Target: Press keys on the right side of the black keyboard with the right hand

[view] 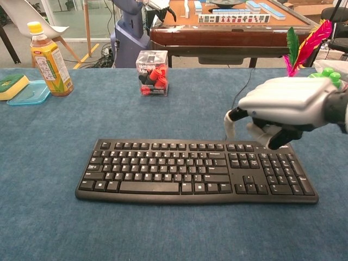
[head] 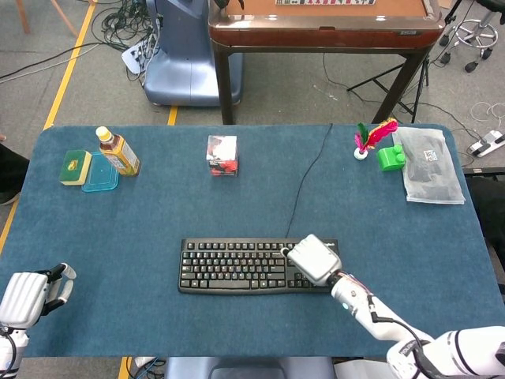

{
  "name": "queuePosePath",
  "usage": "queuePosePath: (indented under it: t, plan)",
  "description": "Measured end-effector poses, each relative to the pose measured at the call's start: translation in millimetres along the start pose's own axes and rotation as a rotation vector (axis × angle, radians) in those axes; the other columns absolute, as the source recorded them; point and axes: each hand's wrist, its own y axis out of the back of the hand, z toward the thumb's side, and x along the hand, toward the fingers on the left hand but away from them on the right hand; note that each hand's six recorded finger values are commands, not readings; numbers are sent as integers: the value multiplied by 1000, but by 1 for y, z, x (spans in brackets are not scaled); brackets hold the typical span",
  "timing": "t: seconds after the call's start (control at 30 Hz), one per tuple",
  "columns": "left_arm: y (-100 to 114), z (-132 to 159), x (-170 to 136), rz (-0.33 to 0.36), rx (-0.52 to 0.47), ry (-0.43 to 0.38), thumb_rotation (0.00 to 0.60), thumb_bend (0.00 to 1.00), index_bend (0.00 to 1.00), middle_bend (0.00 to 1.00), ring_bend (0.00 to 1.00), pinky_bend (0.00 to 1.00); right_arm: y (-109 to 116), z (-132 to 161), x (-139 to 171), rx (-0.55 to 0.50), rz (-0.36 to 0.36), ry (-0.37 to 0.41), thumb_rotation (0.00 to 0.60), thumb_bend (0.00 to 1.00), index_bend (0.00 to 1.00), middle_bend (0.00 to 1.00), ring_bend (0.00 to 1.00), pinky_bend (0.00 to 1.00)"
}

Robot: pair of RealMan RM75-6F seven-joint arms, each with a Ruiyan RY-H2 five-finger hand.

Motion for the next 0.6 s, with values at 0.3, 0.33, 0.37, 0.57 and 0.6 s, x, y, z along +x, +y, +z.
queuePosePath:
  t: [0.3,0.33,0.37,0.57,0.6]
  plan:
    - [0,3,0,6,-2,-10,600,387,538,889,794,905,8,-35,50,28,-116,-87,600,751,399,654,629,937]
    - [1,4,0,7,-5,-12,600,387,538,888,794,905,7,-37,56,22,-124,-94,600,737,399,629,587,872]
    - [1,5,-1,8,-8,-14,600,387,538,886,792,905,6,-41,64,11,-135,-103,600,734,399,615,560,828]
    - [6,12,-3,21,-15,-38,600,387,524,738,750,905,-14,-63,105,-80,-161,-168,600,731,399,503,393,507]
    - [6,13,-3,24,-16,-43,600,387,516,713,732,905,-18,-66,110,-97,-163,-180,600,731,399,496,385,492]
